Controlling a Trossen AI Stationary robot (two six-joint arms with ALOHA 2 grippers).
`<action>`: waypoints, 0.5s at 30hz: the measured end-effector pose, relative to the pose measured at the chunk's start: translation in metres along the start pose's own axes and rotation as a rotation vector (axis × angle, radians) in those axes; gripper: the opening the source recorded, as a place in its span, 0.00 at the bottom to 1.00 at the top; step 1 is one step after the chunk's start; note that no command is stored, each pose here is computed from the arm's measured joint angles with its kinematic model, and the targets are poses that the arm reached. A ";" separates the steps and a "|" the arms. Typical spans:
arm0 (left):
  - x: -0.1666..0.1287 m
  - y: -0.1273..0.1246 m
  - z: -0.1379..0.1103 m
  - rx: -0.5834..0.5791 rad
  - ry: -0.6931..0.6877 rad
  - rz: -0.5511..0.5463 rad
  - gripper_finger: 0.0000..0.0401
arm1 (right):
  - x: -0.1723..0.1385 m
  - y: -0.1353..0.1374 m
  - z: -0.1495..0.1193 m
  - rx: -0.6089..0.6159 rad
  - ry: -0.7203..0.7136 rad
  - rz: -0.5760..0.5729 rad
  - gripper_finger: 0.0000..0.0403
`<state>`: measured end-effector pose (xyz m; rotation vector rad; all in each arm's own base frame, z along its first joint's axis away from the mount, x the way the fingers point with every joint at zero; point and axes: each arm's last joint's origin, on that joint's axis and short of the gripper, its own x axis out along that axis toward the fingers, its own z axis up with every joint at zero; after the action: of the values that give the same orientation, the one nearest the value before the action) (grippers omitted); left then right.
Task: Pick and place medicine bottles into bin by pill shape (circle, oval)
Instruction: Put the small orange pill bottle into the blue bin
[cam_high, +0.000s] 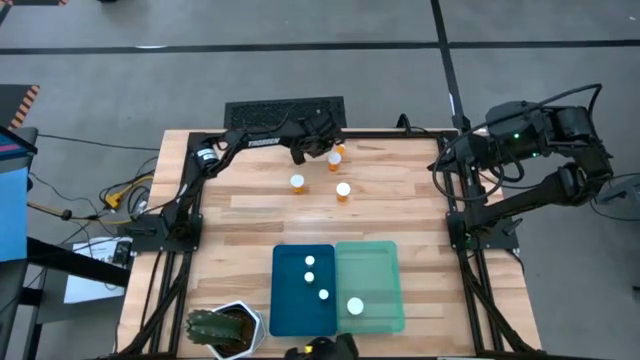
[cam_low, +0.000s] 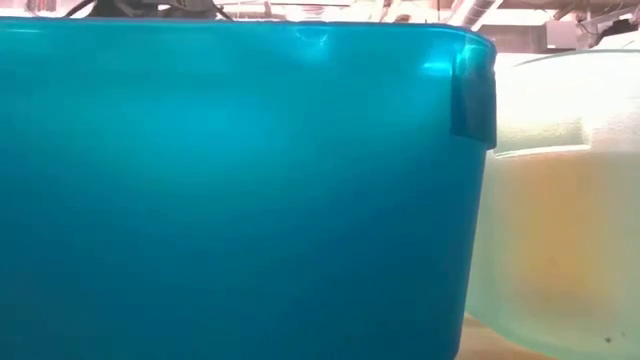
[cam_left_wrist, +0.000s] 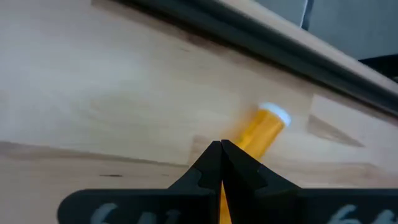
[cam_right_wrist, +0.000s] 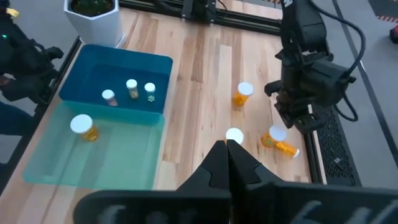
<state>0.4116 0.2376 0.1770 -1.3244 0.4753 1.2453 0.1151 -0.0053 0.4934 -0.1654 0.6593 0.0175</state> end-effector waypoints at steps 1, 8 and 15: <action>0.002 -0.001 0.000 -0.003 -0.003 -0.003 0.00 | 0.000 0.000 0.000 0.000 0.001 0.000 0.00; -0.003 -0.006 0.001 0.023 0.023 -0.027 0.00 | 0.000 0.000 0.000 -0.016 0.001 -0.001 0.00; -0.009 -0.013 0.000 0.079 0.096 -0.072 0.00 | 0.017 -0.019 0.001 -0.045 0.109 -0.396 0.00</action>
<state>0.4198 0.2369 0.1905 -1.3266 0.5345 1.0969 0.1303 -0.0242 0.4868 -0.3396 0.7258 -0.3598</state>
